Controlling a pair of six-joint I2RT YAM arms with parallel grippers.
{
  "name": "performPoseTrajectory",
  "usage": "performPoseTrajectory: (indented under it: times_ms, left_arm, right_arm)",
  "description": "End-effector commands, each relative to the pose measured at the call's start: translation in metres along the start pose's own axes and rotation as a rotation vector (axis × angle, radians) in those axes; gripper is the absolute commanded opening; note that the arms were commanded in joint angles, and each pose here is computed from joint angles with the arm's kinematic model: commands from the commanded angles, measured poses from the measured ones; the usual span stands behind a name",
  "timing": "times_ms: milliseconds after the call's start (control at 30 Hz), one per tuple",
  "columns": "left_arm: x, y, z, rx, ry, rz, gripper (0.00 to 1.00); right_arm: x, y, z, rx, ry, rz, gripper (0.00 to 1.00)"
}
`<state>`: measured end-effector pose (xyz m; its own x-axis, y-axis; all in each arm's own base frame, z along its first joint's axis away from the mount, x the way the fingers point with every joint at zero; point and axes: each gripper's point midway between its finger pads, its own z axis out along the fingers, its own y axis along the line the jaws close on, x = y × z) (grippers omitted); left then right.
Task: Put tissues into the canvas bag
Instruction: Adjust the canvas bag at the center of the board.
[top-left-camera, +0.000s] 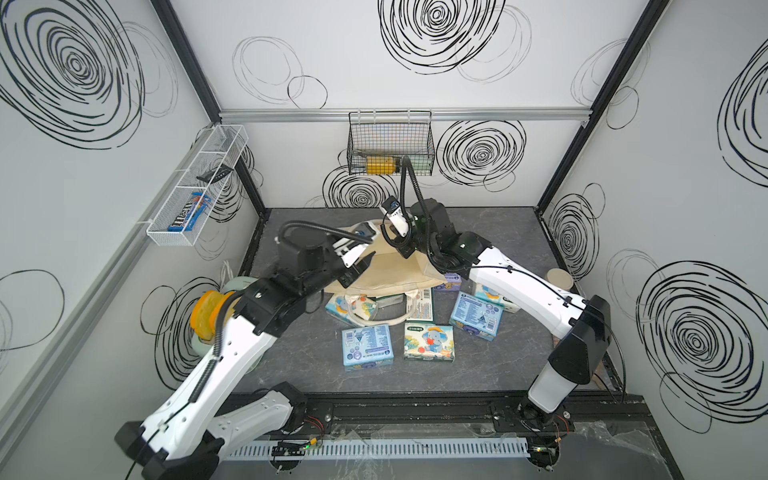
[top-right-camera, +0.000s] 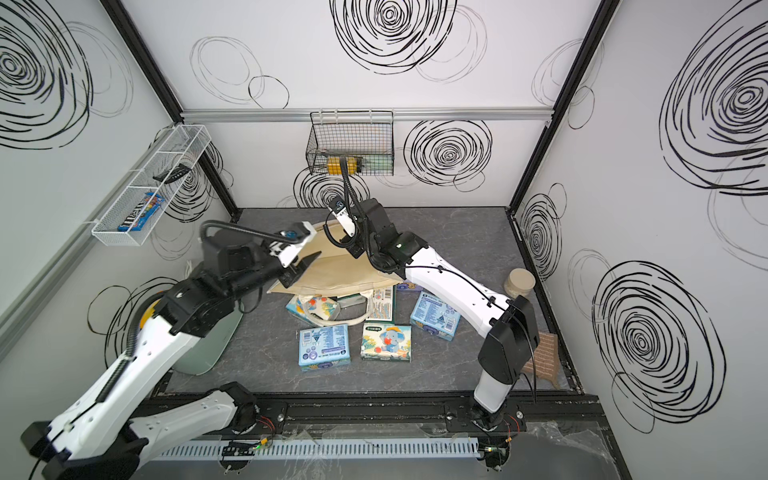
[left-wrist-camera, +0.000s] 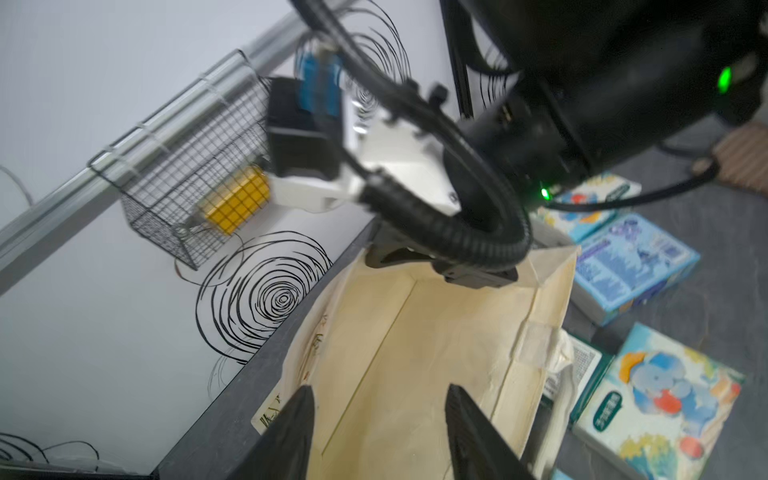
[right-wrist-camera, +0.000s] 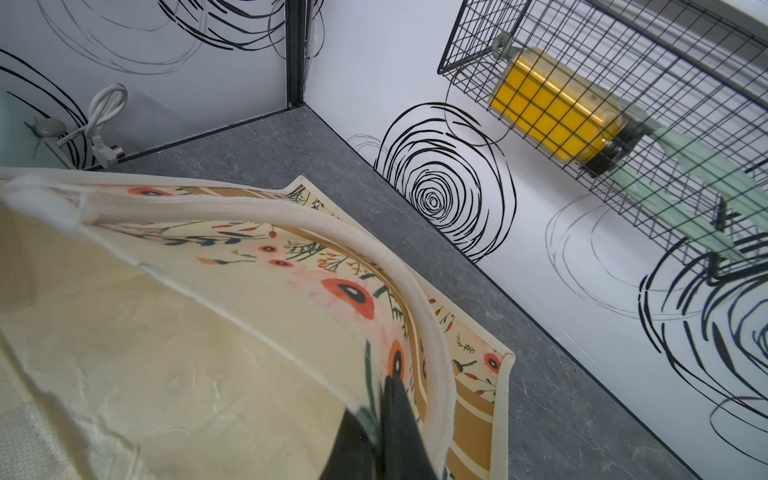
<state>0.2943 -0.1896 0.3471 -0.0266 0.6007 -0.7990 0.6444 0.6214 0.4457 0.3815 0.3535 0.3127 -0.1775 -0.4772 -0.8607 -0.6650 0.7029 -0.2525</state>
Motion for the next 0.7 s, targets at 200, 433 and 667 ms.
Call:
performPoseTrajectory:
  times_ms: [200,433,667]
  left_arm:
    - [0.043,0.055,0.005,-0.305,0.119,0.209,0.6]
    - [0.045,0.075,-0.008,-0.411,0.054,0.176,0.62]
    - [0.067,0.059,0.022,-0.25,0.091,0.114,0.55]
  right_arm:
    - [-0.017,-0.006,-0.021,-0.002,-0.044,0.007,0.0]
    - [-0.015,-0.006,-0.024,-0.007,-0.04,-0.002,0.0]
    - [-0.018,-0.007,-0.027,-0.004,-0.043,-0.01,0.0]
